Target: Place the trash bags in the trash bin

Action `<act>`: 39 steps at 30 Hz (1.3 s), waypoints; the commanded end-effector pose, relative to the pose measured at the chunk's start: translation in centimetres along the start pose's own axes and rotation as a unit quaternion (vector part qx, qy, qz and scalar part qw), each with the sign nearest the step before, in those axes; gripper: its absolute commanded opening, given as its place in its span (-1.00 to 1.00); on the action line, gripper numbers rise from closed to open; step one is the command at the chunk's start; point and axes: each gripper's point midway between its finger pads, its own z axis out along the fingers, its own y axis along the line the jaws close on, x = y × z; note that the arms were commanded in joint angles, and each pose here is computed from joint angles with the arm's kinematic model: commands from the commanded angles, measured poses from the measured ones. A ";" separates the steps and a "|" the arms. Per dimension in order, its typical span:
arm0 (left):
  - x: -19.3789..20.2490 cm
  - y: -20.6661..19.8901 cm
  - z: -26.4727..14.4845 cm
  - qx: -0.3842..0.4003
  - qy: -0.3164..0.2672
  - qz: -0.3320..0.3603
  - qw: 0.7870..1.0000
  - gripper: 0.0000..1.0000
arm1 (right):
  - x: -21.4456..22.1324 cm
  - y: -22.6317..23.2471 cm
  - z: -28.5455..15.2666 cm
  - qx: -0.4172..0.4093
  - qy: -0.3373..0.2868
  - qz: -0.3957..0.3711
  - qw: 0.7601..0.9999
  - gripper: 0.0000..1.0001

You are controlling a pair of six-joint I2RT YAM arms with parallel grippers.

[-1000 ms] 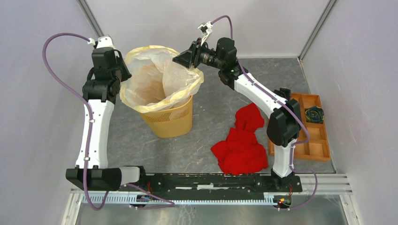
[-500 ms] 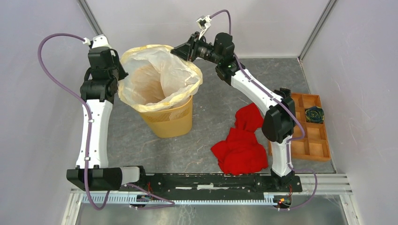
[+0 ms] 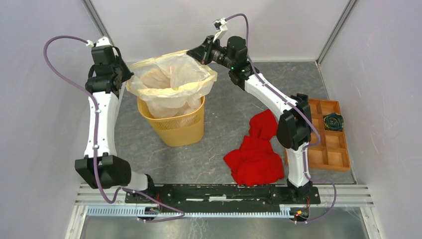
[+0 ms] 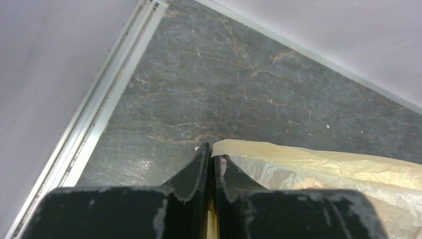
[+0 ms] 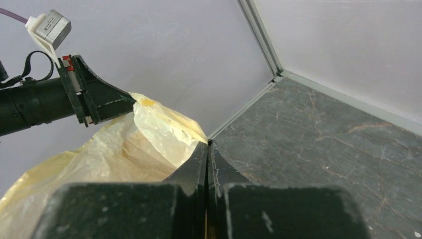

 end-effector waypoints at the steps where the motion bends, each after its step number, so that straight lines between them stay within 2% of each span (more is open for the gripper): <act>1: -1.9 -1.1 0.9 0.041 -0.018 -0.051 0.998 -0.74 | 0.5 -2.7 0.7 0.028 -0.008 -0.006 1.000 -0.99; 6: -0.9 -0.2 2.9 0.037 -0.001 -0.066 0.997 -0.66 | 1.8 -4.4 1.5 0.036 0.003 -0.008 0.999 -0.88; 14: 3.2 0.2 4.7 0.042 0.052 -0.075 0.995 -0.61 | 4.5 -6.9 0.6 0.062 0.036 -0.018 0.997 -0.71; 18: 5.3 0.8 3.7 0.035 0.068 -0.084 0.994 -0.58 | 6.0 -6.1 -0.5 0.050 0.064 -0.010 0.997 -0.61; 24: 7.2 0.9 -0.3 0.050 0.054 -0.114 0.991 -0.45 | 6.6 -3.1 -3.7 0.021 0.069 0.032 0.997 -0.38; 29: 9.0 -1.6 -2.0 0.128 0.051 -0.181 0.974 -0.37 | 5.9 -1.8 -3.7 -0.007 0.044 0.087 0.995 -0.35; 32: 9.8 -2.9 -1.7 0.163 0.051 -0.241 0.955 -0.32 | 5.6 -2.0 -3.0 -0.010 0.027 0.118 0.993 -0.33; 36: 10.2 -5.2 -0.8 0.225 0.048 -0.308 0.923 -0.31 | 4.6 -2.2 -2.4 -0.008 0.007 0.127 0.992 -0.28; 39: 9.6 -5.7 -0.2 0.238 0.034 -0.322 0.916 -0.30 | 3.9 -3.4 -2.3 0.016 0.002 0.112 0.994 -0.17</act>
